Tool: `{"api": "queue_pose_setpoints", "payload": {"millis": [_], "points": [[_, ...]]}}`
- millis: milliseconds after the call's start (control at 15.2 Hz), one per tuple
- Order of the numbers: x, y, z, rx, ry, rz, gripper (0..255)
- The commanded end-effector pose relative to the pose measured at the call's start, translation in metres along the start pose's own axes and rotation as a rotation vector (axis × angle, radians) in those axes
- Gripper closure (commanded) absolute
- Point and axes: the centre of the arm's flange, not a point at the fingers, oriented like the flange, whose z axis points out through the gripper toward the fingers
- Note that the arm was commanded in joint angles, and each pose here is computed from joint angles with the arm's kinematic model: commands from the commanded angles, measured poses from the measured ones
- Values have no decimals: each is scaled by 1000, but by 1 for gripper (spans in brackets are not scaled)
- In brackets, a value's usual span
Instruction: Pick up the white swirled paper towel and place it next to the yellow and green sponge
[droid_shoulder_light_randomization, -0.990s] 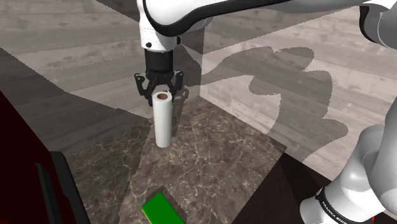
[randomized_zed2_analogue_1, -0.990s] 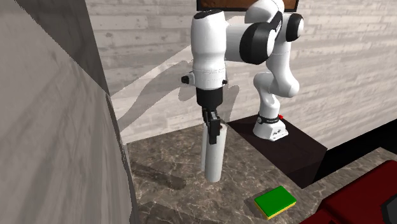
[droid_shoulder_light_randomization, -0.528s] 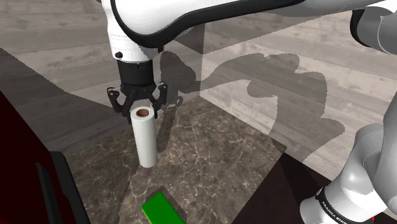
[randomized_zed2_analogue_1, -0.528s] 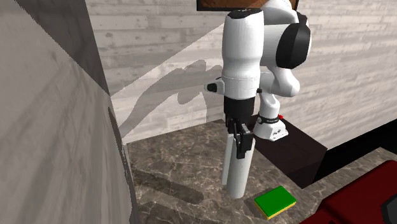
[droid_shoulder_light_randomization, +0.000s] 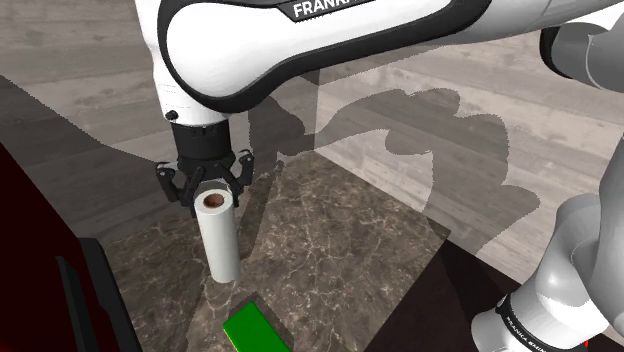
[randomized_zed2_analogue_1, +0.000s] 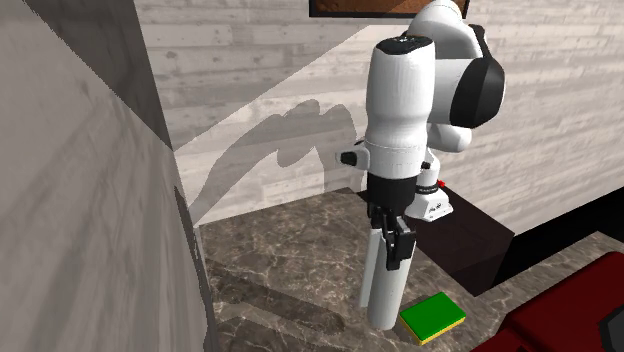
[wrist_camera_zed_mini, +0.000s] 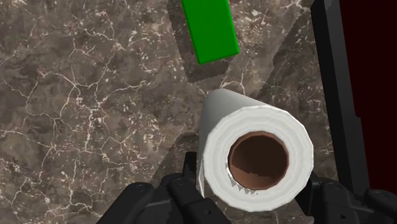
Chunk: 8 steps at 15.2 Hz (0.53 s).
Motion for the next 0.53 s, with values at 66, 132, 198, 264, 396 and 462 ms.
{"api": "queue_pose_setpoints", "payload": {"millis": [66,132,198,264,396,462], "points": [[1,0,15,0,0,0,255],[1,0,21,0,0,0,255],[2,1,26,0,0,0,255],[2,1,31,0,0,0,255],[2,1,42,0,0,0,255],[3,2,47,0,0,0,255]]}}
